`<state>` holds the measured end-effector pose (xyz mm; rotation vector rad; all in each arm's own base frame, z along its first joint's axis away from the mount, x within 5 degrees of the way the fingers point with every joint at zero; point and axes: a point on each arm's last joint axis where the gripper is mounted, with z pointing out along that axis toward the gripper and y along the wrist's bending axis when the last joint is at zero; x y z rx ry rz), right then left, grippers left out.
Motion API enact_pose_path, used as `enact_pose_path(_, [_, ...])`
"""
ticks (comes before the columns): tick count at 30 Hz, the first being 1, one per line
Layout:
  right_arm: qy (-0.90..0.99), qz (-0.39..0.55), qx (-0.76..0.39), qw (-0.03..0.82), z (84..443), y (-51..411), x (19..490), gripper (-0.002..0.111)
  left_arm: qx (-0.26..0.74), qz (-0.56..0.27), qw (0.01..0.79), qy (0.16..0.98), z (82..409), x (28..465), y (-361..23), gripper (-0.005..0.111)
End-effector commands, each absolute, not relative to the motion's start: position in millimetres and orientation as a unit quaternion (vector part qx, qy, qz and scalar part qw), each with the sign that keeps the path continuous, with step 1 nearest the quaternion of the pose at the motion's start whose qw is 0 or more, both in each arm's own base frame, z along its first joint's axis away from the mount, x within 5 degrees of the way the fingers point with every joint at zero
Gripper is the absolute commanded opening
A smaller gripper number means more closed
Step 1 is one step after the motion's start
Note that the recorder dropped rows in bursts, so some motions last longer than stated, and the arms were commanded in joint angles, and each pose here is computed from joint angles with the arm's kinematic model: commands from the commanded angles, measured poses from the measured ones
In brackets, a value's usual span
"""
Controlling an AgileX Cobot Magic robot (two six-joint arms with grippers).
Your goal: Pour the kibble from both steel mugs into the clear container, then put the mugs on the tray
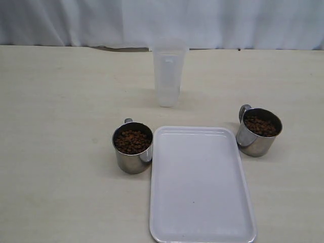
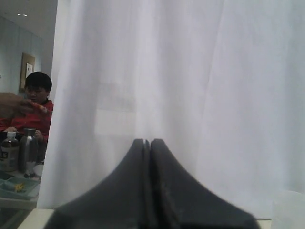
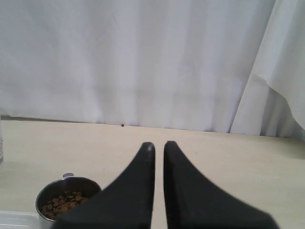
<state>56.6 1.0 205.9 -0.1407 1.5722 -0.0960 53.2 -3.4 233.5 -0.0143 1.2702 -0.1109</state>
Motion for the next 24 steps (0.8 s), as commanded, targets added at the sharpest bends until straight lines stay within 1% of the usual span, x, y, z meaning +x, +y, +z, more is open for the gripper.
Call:
enact_pose_path(1, [0.709,-0.044,-0.065,0.701,204,1,56,0.005,0.005,-0.045,0.78,0.624,230,67,-5,0.0])
enact_pose_path(6, [0.709,-0.044,-0.065,0.701,204,1,56,0.005,0.039,-0.036,0.724,0.688,216,98,-10,0.0])
enact_pose_path(11, [0.709,-0.044,-0.065,0.701,204,1,56,0.005,0.125,-0.031,0.667,0.734,196,121,-20,0.0])
enact_pose_path(16, [0.709,-0.044,-0.065,0.701,204,1,56,0.005,0.124,-0.058,0.632,0.763,180,136,-24,0.0])
enact_pose_path(21, [0.709,-0.044,-0.065,0.701,204,1,56,0.005,0.131,-0.061,0.557,0.818,156,148,-25,0.0])
enact_pose_path(24, [0.709,-0.044,-0.065,0.701,204,1,56,0.005,0.153,-0.075,0.535,0.827,147,158,-29,0.0])
